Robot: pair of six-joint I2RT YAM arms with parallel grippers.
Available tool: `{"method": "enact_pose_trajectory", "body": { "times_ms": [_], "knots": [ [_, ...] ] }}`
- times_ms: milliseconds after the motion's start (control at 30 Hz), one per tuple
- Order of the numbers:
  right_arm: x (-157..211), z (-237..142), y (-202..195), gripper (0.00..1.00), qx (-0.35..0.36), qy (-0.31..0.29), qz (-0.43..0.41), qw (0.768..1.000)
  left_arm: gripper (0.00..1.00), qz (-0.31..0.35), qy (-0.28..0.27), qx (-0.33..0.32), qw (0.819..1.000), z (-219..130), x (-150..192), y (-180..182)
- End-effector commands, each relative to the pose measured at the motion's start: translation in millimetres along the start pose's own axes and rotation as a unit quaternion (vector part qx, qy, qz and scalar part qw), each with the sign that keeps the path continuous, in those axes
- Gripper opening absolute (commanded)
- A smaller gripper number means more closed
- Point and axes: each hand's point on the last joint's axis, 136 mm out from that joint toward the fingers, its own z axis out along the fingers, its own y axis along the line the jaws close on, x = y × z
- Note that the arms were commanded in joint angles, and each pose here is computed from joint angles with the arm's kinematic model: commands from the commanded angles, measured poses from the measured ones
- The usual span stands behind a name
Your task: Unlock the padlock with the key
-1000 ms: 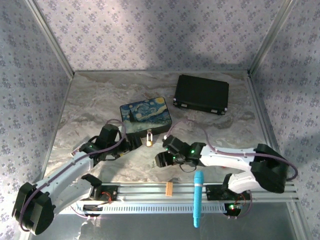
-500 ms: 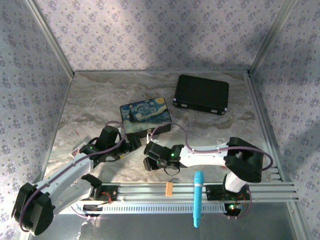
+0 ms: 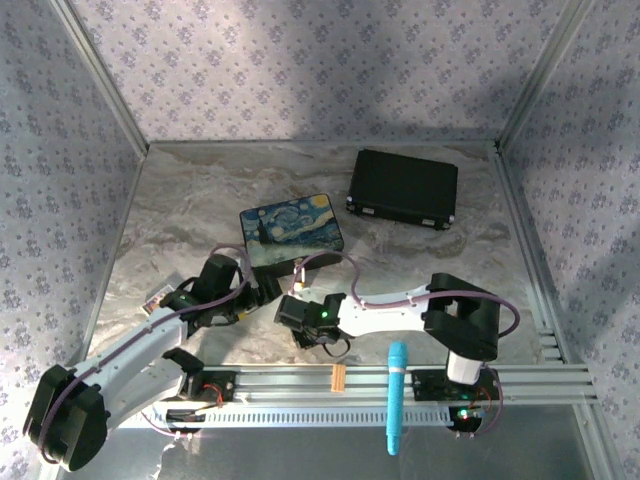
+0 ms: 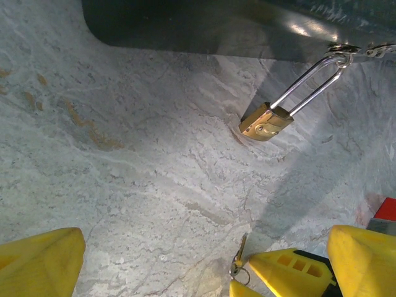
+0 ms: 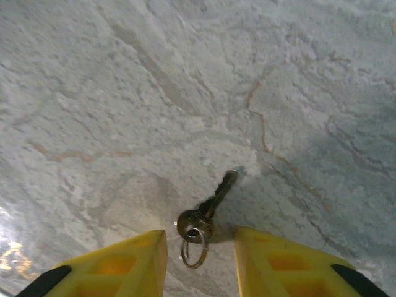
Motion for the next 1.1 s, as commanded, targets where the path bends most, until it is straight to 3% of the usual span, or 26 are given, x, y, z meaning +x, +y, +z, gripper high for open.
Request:
{"method": "enact_pose_trajectory", "body": {
  "times_ms": [0, 200, 600, 800, 1067],
  "knots": [
    [0.2, -1.5, -8.5, 0.30, 0.036, 0.004, -0.005, 0.999, 1.00, 0.001, -0.006, 0.002, 1.000, -0.8, -0.7, -1.4],
    [4.4, -6.4, -15.0, 0.25, 0.043, 0.009, -0.005, 0.999, 1.00, -0.005, -0.009, -0.002, 1.000, 0.7, -0.5, 2.2],
    [-8.1, -25.2, -13.7, 0.29, -0.005, -0.023, 0.004, 1.000, 1.00, -0.001, -0.007, -0.002, 1.000, 6.0, 1.1, -2.4],
    [-10.2, -12.6, -6.1, 0.33, -0.015, -0.016, 0.013, 1.000, 1.00, 0.001, -0.008, -0.002, 1.000, 7.8, 1.6, -3.4],
    [-0.5, 1.0, -3.9, 0.31, 0.021, -0.001, -0.005, 1.000, 1.00, 0.003, -0.008, -0.008, 1.000, 8.8, 3.0, -0.2]
  ]
}}
